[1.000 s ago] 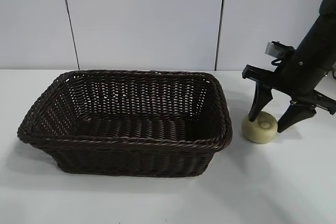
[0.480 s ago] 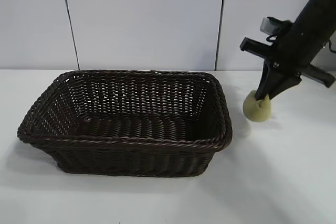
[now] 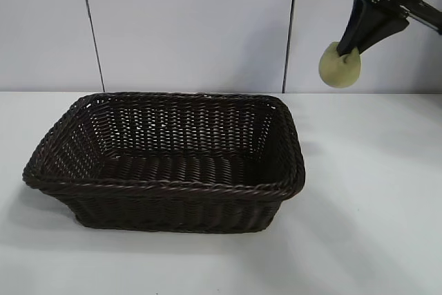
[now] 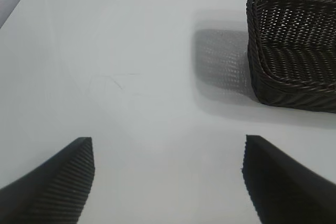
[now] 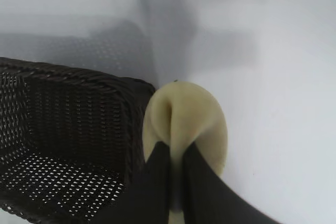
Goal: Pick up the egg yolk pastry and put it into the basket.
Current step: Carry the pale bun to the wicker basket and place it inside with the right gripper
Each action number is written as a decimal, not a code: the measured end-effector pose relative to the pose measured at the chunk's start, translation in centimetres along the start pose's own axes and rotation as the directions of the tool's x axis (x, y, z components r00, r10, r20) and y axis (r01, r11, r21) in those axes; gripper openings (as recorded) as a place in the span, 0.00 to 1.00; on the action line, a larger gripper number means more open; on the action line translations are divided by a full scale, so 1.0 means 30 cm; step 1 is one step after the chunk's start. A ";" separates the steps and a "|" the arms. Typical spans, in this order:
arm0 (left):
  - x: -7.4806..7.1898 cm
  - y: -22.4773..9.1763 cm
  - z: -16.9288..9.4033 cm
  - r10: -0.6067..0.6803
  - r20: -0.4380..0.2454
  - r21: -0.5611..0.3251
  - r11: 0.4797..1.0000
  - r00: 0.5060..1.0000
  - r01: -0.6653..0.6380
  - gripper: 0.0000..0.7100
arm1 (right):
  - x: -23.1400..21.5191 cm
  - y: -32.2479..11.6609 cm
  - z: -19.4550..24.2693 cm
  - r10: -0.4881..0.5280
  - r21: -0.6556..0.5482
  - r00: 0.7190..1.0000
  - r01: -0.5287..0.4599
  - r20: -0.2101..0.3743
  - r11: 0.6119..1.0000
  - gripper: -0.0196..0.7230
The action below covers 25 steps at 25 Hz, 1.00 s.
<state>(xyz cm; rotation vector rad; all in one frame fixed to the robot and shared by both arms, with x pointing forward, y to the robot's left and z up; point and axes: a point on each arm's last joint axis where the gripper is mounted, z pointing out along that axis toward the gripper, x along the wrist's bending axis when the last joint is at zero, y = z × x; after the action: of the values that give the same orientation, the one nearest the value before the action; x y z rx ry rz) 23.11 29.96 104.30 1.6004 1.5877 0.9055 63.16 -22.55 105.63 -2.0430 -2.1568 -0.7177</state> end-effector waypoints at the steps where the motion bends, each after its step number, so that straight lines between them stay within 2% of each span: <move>1: 0.000 0.000 0.000 0.000 0.000 0.000 1.000 1.000 0.000 0.80 | 0.032 -0.004 0.011 -0.023 0.000 1.000 0.023 -0.007 1.000 0.07; 5: 0.000 0.000 0.000 0.000 0.000 0.000 1.000 1.000 0.000 0.80 | 0.186 -0.032 0.061 -0.117 -0.004 0.992 0.117 -0.054 0.993 0.07; 14: 0.000 0.000 0.000 0.000 0.000 0.000 1.000 1.000 0.000 0.80 | 0.523 -0.147 0.153 -0.289 -0.076 0.946 0.280 -0.148 0.957 0.07; 20: 0.000 0.000 0.000 0.000 0.000 0.000 1.000 1.000 0.000 0.80 | 0.593 -0.178 0.241 -0.288 -0.084 0.944 0.277 -0.163 0.957 0.07; 25: 0.000 0.000 0.000 0.000 0.000 0.000 1.000 1.000 0.000 0.80 | 0.593 -0.189 0.366 -0.285 -0.048 0.948 0.281 -0.140 0.959 0.07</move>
<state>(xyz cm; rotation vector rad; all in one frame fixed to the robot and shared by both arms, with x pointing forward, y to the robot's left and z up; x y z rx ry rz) 23.11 29.96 104.30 1.6004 1.5877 0.9055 58.62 -1.90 100.99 -1.6480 -2.3899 -0.9009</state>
